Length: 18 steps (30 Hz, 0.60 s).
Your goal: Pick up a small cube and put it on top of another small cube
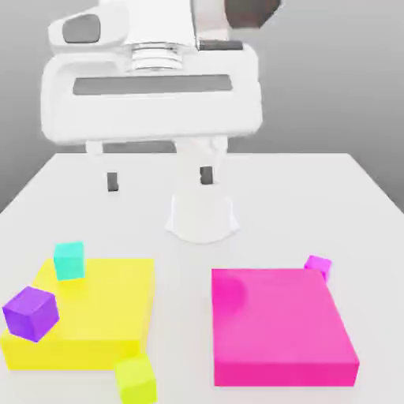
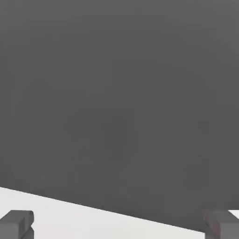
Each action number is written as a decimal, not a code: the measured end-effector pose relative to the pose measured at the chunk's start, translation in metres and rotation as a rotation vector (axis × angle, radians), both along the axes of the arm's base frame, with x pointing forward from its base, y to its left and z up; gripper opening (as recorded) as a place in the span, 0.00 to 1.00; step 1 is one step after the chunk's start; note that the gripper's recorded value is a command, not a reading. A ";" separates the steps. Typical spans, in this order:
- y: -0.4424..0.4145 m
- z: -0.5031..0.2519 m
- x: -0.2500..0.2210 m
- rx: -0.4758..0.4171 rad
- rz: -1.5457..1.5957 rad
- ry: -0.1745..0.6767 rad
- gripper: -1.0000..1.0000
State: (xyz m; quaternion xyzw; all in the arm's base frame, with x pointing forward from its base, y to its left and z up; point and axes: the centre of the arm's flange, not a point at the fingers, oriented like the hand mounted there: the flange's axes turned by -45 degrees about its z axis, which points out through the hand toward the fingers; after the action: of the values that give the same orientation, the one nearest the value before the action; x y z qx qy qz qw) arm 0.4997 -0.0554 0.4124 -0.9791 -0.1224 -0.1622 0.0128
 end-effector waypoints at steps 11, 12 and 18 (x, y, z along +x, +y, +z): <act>-0.039 -0.200 -0.019 -0.083 0.144 0.287 0.50; -0.041 -0.214 -0.021 -0.088 0.151 0.300 0.50; -0.043 -0.278 -0.024 -0.092 0.159 0.313 0.00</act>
State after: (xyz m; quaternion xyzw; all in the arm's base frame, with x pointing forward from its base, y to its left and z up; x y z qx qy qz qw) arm 0.4756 -0.0985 0.1348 -0.9792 -0.2030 -0.0002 -0.0004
